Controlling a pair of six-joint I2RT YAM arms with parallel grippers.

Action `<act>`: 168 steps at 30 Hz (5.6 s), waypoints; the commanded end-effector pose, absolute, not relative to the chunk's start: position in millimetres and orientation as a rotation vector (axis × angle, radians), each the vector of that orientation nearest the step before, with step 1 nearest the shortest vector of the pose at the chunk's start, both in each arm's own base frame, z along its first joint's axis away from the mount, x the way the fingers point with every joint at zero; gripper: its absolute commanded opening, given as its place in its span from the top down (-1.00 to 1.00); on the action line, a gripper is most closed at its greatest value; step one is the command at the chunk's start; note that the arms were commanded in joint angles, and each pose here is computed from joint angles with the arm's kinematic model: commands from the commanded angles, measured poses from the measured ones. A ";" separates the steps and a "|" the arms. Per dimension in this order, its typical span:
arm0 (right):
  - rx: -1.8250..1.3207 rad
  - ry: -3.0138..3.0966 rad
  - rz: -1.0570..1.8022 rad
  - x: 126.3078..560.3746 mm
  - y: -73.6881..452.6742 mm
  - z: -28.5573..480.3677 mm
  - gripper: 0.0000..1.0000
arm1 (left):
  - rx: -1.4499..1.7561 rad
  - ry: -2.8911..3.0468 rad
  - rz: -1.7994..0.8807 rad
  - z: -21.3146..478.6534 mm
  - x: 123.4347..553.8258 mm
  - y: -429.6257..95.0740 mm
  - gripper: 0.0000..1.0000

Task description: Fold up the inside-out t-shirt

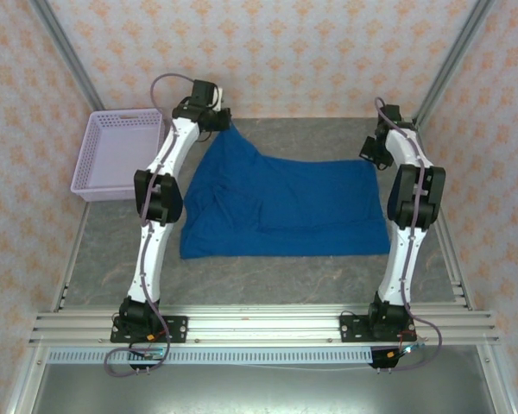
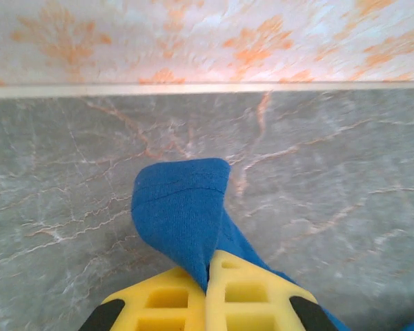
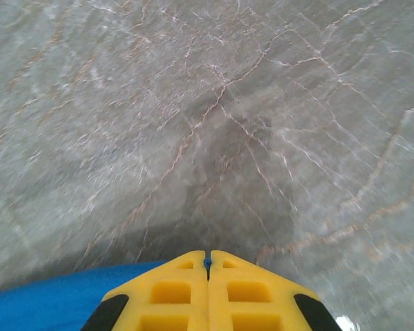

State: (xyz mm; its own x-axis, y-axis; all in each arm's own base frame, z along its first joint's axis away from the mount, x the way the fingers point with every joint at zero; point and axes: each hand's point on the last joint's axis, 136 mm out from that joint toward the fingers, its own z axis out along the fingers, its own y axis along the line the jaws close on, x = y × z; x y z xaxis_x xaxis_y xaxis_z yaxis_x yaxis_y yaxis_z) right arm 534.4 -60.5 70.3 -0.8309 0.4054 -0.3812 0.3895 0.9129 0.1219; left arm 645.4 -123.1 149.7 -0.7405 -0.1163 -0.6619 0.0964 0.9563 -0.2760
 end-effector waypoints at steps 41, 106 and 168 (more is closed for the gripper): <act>0.702 2.633 -0.128 394.3 -80.5 80.4 1.00 | -0.052 2.458 -0.289 121.1 427.0 -103.4 1.00; 0.302 2.767 0.172 383.7 76.8 30.0 0.24 | 0.307 2.613 -0.248 58.8 418.0 -205.3 0.09; 0.255 2.740 0.158 377.6 74.4 50.1 0.20 | 0.010 2.650 -0.523 73.1 307.8 -148.5 0.89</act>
State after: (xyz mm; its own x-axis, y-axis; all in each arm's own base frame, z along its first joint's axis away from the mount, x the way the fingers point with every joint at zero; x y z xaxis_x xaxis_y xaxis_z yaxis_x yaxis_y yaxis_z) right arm 382.9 79.6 36.8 -0.9168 0.2157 -0.3360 0.1670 0.9715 0.1680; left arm 344.3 -126.0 65.5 -0.8898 -0.1465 -0.4323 0.0011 0.9464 -0.3230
